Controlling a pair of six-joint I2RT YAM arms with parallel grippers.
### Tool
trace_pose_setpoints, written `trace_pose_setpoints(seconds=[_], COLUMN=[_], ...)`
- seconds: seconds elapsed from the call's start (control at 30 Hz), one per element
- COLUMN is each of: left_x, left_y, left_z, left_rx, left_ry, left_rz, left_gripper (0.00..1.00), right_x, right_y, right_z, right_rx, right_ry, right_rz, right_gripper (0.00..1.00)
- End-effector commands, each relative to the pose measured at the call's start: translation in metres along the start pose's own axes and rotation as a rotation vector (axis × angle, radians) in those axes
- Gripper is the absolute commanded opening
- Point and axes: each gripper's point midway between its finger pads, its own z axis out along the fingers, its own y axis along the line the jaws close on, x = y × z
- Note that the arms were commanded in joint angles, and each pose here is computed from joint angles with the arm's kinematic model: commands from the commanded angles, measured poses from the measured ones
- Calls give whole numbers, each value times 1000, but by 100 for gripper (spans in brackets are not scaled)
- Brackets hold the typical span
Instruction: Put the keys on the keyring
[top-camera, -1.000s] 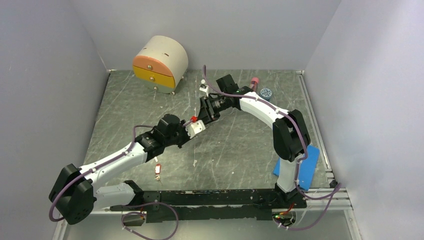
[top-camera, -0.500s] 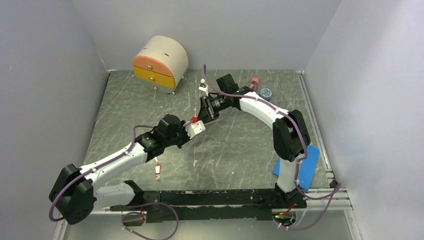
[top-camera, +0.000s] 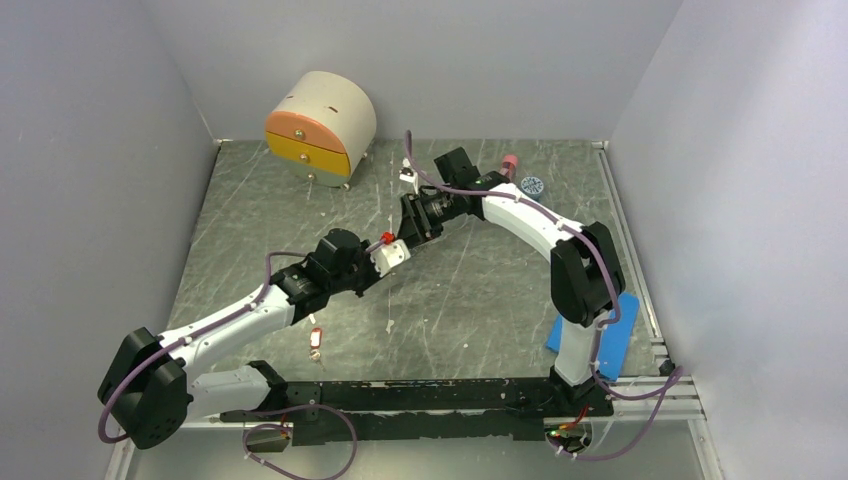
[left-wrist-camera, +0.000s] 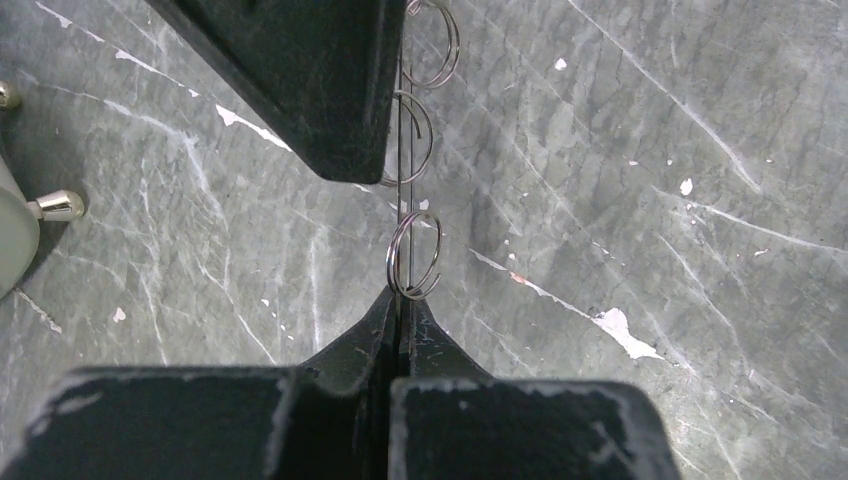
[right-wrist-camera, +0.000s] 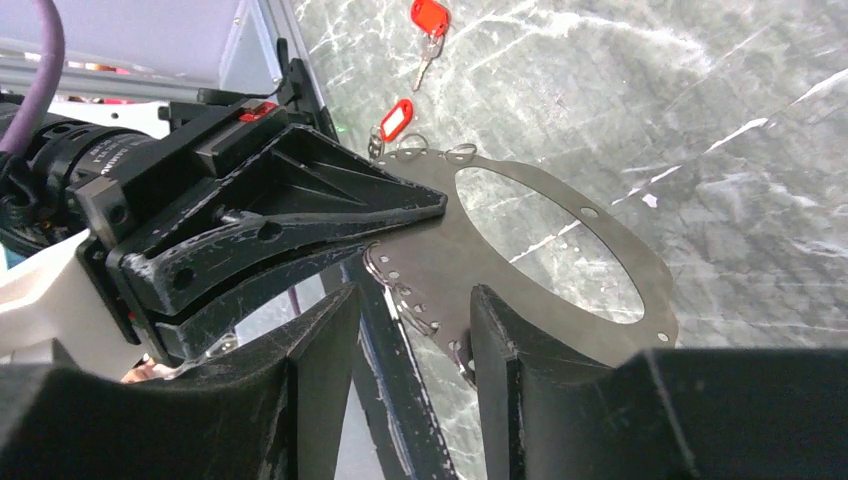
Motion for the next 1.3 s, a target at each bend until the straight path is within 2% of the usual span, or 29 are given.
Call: trace_pose_setpoints(seconds=[0.0,0.1,0.23,0.47,0.63,0.73,0.8,0.87,0.97,1.0,1.17,1.27], left_x=[-19,-22,-23,-30,-34,-36,-37,-37,-38,-38,-39,-39], left_y=[3,1,0,-8,-14,-17,-20,-20,-21,-21,-22,-22], left_z=[-3,-3,-3,-8,-9,-10,-11,-11,-12,-12,-13,-14], left_rx=[-8,-2,7,54,88,103,120,124,126,128,130,134], left_ry=[-74,-83,-87,-127,-147,-157,-165,-167,-169,-170,-176,-178], left_rz=[-20,-24,-29,-15,-8,-6,0,0,1,2,2,2], left_gripper=[3,3,3,3,3,3,2,3,3,3,2,2], right_x=[-15,-15,-17,-11,-4,-1,0,1,2,2,3,4], right_y=[23,26,35,35,37,38,38,40,42,41,42,46], right_z=[-19,-19,-21,-18,-17,-17,-17,-18,-19,-19,-22,-24], right_rx=[15,-2,-40,-75,-108,-112,-118,-123,-126,-123,-112,-112], right_ry=[-63,-67,-86,-75,-55,-50,-48,-51,-55,-55,-66,-79], right_rz=[-130,-141,-176,-218,-244,-265,-271,-278,-294,-295,-318,-336], right_gripper=[46,37,35,52,56,50,38,31,29,30,48,53])
